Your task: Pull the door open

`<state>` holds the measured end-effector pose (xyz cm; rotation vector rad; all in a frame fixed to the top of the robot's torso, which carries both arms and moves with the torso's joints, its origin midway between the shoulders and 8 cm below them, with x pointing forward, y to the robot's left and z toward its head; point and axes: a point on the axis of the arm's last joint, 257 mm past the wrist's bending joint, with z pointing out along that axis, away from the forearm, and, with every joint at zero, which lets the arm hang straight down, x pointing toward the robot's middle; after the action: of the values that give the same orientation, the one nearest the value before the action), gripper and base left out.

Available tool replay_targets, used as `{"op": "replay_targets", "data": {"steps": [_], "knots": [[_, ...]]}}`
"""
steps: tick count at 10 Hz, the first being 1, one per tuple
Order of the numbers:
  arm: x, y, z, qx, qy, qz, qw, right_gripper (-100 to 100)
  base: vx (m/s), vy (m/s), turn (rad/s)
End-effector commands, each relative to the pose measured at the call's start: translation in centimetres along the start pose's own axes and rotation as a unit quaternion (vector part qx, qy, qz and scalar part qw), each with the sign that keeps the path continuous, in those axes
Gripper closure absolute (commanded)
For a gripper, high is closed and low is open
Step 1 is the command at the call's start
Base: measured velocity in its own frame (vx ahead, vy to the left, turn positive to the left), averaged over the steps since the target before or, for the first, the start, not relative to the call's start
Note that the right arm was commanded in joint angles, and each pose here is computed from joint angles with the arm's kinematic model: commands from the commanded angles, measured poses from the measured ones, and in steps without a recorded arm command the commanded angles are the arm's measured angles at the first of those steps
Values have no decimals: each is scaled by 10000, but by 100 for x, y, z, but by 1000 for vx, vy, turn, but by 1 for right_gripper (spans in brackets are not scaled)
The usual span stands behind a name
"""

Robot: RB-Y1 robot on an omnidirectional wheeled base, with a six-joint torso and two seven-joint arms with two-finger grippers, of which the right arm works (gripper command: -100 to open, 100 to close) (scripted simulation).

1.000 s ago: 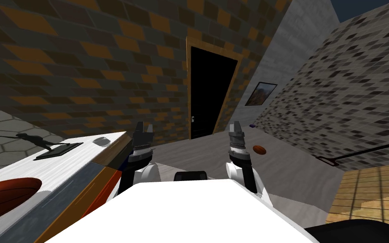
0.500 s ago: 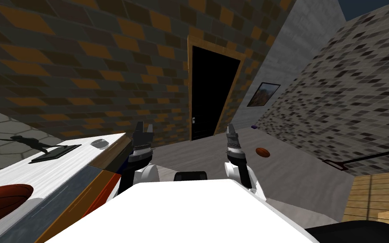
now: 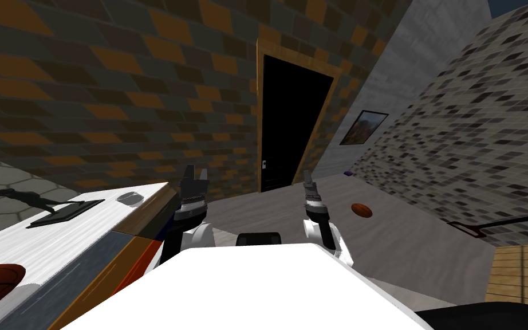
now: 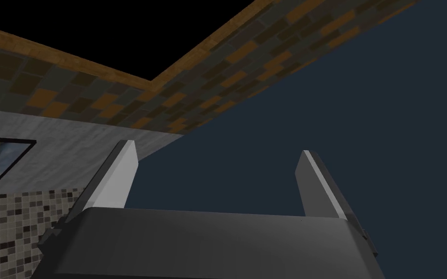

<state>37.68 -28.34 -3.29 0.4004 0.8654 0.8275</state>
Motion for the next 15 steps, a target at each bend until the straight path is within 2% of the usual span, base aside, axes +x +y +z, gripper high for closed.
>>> {"op": "replay_targets", "data": {"steps": [1, 5, 7, 11, 12, 15], "knots": [[92, -125, -39, 65, 87, -171, 9998, -100, 99, 25, 21], [248, -346, -99, 185, 260, -480, 9983, -100, 86, 29, 15], [353, -495, -145, 261, 381, -692, 9965, -100, 70, 14, 18], [554, -777, -242, 385, 627, -1126, 9909, -100, 104, 33, 19], [565, -797, -255, 407, 642, -1123, 9908, -100, 63, 7, 8], [723, -1018, -351, 507, 849, -1443, 9846, -100, 78, 17, 19]]}}
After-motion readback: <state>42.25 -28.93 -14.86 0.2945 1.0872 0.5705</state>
